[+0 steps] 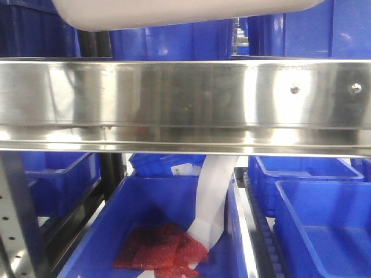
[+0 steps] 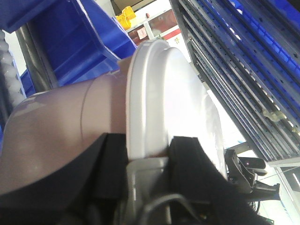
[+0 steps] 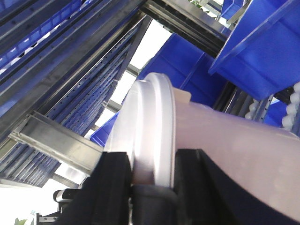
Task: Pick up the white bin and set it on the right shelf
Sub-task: 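Raise the held bin above the upper shelf level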
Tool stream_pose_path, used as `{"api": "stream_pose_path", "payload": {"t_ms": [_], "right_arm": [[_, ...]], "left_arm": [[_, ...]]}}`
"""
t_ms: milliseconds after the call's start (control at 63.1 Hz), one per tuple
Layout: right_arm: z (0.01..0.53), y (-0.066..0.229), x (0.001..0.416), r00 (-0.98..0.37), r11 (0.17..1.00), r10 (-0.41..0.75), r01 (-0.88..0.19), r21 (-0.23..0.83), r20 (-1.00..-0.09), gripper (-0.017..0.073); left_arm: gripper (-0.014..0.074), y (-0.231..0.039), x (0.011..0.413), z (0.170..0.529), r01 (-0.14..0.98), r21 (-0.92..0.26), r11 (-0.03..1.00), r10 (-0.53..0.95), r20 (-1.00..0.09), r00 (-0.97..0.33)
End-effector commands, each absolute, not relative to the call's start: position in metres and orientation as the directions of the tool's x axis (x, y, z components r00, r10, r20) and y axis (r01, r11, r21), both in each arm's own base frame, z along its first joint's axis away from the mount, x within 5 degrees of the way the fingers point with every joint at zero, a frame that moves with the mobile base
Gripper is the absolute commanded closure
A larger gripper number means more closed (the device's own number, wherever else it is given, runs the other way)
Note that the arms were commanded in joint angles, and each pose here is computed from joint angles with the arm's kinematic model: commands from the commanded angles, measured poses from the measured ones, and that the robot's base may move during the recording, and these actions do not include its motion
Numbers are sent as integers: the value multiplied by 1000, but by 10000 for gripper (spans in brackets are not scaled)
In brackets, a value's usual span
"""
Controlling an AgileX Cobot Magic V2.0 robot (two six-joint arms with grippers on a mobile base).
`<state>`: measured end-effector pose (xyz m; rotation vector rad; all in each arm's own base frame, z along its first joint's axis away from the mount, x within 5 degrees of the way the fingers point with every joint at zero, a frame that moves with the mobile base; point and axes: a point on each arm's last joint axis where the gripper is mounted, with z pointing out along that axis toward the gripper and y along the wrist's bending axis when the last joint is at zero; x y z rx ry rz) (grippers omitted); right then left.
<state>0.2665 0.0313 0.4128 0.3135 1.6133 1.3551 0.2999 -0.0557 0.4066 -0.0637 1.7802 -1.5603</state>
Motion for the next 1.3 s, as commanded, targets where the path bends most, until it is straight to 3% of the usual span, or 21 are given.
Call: {"api": "stream_pose_path", "payload": {"t_ms": [0, 1283], "right_arm": [[445, 51, 241, -576, 160, 644, -543, 824, -504, 501], [445, 51, 241, -577, 159, 643, -544, 824, -505, 501]], "left_arm": [[720, -75, 264, 438, 579, -814, 42, -328, -559, -762], [720, -75, 265, 438, 577, -816, 49, -339, -556, -758]]}}
